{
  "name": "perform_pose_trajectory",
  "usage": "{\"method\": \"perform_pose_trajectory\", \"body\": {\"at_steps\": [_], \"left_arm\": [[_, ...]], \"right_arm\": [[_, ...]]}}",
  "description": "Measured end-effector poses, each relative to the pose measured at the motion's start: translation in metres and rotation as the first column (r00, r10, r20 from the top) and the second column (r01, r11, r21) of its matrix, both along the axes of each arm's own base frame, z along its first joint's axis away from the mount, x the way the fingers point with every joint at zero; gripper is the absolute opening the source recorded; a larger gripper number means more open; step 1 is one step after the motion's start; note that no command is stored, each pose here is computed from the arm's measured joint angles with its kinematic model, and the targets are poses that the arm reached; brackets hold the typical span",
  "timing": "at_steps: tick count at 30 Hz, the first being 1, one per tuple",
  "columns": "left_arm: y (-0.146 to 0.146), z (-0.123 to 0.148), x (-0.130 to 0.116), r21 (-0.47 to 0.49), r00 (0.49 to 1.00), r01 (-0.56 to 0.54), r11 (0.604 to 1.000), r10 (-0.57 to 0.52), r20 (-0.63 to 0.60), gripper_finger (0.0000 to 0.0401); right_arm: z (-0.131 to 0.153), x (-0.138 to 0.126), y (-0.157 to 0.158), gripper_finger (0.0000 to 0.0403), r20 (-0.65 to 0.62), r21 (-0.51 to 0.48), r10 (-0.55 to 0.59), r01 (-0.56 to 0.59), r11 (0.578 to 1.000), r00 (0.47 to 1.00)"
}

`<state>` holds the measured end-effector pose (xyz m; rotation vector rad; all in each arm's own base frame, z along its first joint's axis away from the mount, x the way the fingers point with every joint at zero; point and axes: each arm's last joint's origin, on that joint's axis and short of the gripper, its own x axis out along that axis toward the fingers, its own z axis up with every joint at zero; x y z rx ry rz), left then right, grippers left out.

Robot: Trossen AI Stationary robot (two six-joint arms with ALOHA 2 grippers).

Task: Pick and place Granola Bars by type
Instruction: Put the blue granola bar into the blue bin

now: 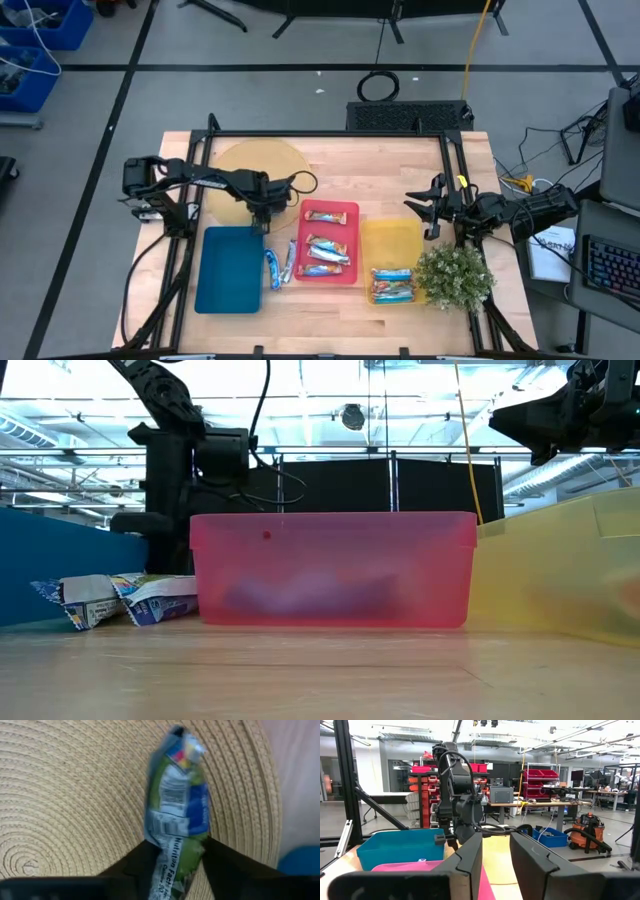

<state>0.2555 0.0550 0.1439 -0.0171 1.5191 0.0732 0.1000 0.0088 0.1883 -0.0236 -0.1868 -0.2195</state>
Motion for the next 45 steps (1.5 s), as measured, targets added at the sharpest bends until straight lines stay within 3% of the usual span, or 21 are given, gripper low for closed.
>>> {"method": "perform_pose_trajectory", "body": {"at_steps": [4,6,11,18,22,27,33,39,45], "left_arm": [[0.000,0.000,-0.001,-0.001,1.000,0.018,1.000,-0.018,-0.008,0.0048],[0.001,0.000,-0.001,0.003,1.000,0.009,1.000,-0.009,-0.009,0.0026],[-0.004,0.015,-0.001,0.087,1.000,0.031,0.996,-0.031,0.001,0.0024],[-0.020,0.085,-0.015,0.130,0.997,-0.034,0.991,0.025,0.074,0.0021],[-0.047,0.124,-0.032,0.025,0.989,-0.034,0.999,0.030,0.142,0.0020],[-0.084,0.153,-0.059,-0.153,0.979,-0.135,0.979,0.156,0.135,0.0020],[-0.123,0.149,-0.080,-0.184,0.981,-0.180,0.966,0.190,0.036,0.0019],[-0.137,0.116,-0.081,-0.223,0.979,-0.204,0.953,0.195,-0.063,0.0019],[-0.130,0.093,-0.084,-0.125,0.943,-0.330,0.936,0.320,-0.097,0.0085]], "right_arm": [[0.000,0.000,0.000,0.0091,-0.001,-0.001,0.000,0.000,1.000,1.000],[0.000,0.000,0.000,0.0091,0.000,0.000,0.000,0.000,1.000,1.000],[0.000,0.000,0.000,0.0091,0.000,0.000,0.000,0.000,1.000,1.000],[0.000,0.000,0.000,0.0091,0.000,0.000,0.000,0.000,1.000,1.000],[0.000,0.000,0.000,0.0091,0.000,0.000,0.000,0.000,1.000,1.000],[0.000,0.000,0.000,0.0091,-0.001,0.000,0.000,0.000,1.000,1.000],[0.000,0.000,0.000,0.0091,0.000,0.000,0.000,0.000,1.000,1.000],[0.000,0.000,0.000,0.0091,0.000,0.000,0.000,0.000,1.000,1.000],[0.000,0.000,0.000,0.0091,-0.001,0.000,0.000,0.000,1.000,1.000]]}}
